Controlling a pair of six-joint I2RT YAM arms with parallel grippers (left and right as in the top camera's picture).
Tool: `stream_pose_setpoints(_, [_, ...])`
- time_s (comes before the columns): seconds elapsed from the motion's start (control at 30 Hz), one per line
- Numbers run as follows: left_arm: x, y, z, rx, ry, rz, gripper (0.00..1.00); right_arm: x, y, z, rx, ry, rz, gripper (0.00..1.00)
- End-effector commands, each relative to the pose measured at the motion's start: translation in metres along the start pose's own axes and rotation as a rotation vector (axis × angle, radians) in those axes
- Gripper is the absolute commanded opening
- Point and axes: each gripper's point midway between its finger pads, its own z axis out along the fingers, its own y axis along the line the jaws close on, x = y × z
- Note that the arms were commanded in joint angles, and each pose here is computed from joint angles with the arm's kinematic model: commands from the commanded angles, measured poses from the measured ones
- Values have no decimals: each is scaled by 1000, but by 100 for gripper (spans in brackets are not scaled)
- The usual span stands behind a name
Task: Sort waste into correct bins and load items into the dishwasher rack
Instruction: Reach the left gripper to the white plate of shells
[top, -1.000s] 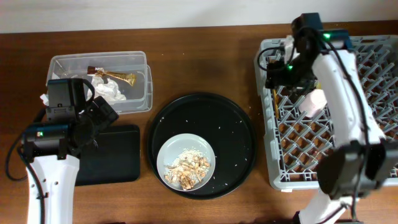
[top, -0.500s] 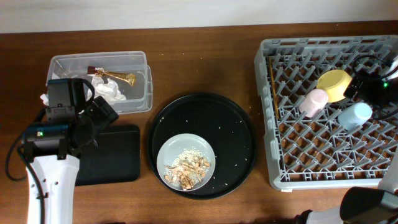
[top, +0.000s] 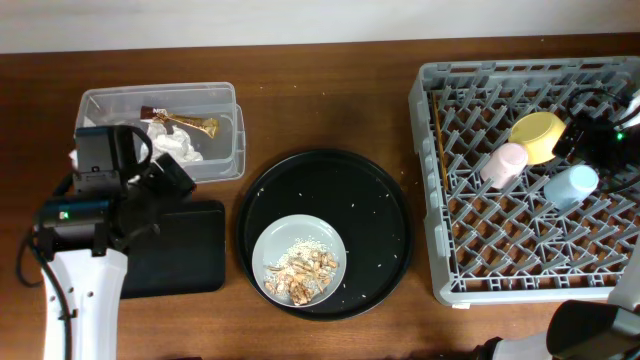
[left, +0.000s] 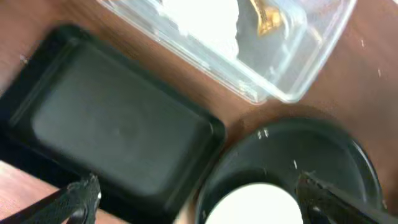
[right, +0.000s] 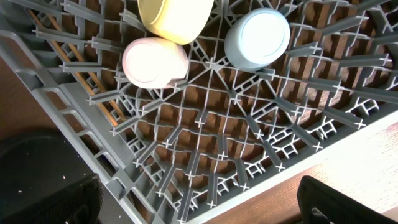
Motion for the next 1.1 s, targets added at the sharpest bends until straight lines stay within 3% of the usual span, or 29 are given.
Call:
stream_pose_setpoints(0.0, [36, -21, -8, 150, 177, -6, 99, 1, 0, 2, -4, 7, 4, 98])
stream_pose_setpoints(0.2, [91, -48, -25, 284, 369, 227, 99, 1, 0, 2, -3, 7, 4, 98])
stream_pose_setpoints(0.33, [130, -89, -38, 368, 386, 435, 99, 1, 0, 2, -4, 7, 4, 98])
stream_pose_setpoints(0.47, [152, -100, -39, 253, 290, 488, 99, 1, 0, 2, -3, 7, 4, 98])
stream_pose_setpoints(0.77, [246, -143, -23, 250, 418, 733, 99, 1, 0, 2, -4, 7, 4, 98])
stream_pose_setpoints(1.0, [308, -148, -13, 196, 500, 831, 99, 1, 0, 2, -4, 7, 4, 98])
stream_pose_setpoints(1.07, [316, -150, -13, 183, 506, 787, 99, 1, 0, 2, -4, 6, 4, 98])
